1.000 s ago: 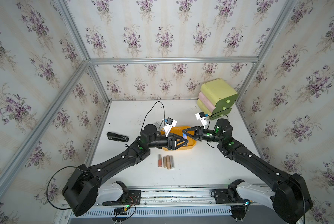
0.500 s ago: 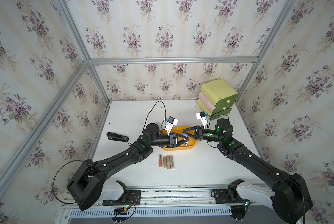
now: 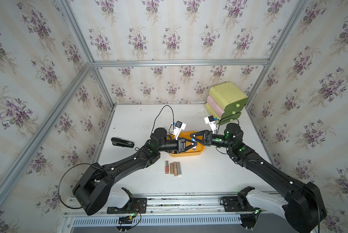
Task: Put the lipstick into the storage box
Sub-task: Place the lipstick in the storage box.
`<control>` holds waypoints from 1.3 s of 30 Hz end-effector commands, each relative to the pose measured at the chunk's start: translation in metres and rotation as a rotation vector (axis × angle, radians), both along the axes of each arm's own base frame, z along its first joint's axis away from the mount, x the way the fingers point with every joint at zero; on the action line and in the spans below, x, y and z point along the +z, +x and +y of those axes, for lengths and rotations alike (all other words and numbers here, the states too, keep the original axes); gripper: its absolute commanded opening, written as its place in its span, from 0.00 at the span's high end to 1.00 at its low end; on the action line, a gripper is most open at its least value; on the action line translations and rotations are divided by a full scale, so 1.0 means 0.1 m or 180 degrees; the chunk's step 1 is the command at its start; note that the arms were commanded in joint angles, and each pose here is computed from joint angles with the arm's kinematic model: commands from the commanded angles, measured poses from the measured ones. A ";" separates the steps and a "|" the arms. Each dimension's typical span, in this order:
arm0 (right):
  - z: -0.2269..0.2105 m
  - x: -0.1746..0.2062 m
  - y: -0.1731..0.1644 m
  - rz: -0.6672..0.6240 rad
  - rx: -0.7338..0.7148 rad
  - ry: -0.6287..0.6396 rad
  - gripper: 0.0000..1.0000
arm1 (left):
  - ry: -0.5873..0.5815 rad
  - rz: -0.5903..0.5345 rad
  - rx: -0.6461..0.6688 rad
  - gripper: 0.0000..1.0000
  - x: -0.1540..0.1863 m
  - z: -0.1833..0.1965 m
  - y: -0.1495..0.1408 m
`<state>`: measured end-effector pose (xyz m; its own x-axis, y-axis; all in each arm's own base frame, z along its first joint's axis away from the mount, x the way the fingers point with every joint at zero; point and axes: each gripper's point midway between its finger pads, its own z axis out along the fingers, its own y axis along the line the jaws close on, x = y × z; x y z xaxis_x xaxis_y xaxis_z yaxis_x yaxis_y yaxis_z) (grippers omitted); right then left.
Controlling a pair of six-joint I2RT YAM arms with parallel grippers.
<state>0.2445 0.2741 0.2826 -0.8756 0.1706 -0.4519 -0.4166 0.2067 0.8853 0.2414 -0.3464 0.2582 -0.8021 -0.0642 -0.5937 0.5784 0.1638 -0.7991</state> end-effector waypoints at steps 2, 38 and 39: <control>-0.16 0.01 0.11 -0.0142 -0.0303 -0.0212 0.25 | 0.0181 -0.0012 0.0122 0.93 -0.04 0.00 0.10; -0.70 -0.87 0.13 0.0013 -0.0820 -0.1732 0.00 | 0.3199 0.0596 0.0994 0.96 -1.64 0.41 0.74; -0.71 -0.87 0.13 0.0008 -0.0823 -0.1740 0.00 | 0.3207 0.0608 0.0993 0.96 -1.65 0.39 0.76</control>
<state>0.2562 0.2037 0.1935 -0.8484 0.1286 -0.5135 -0.2726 0.7254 0.6321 0.3146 -0.3073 0.0982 -0.9142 0.1671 -0.3691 0.2886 0.9080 -0.3038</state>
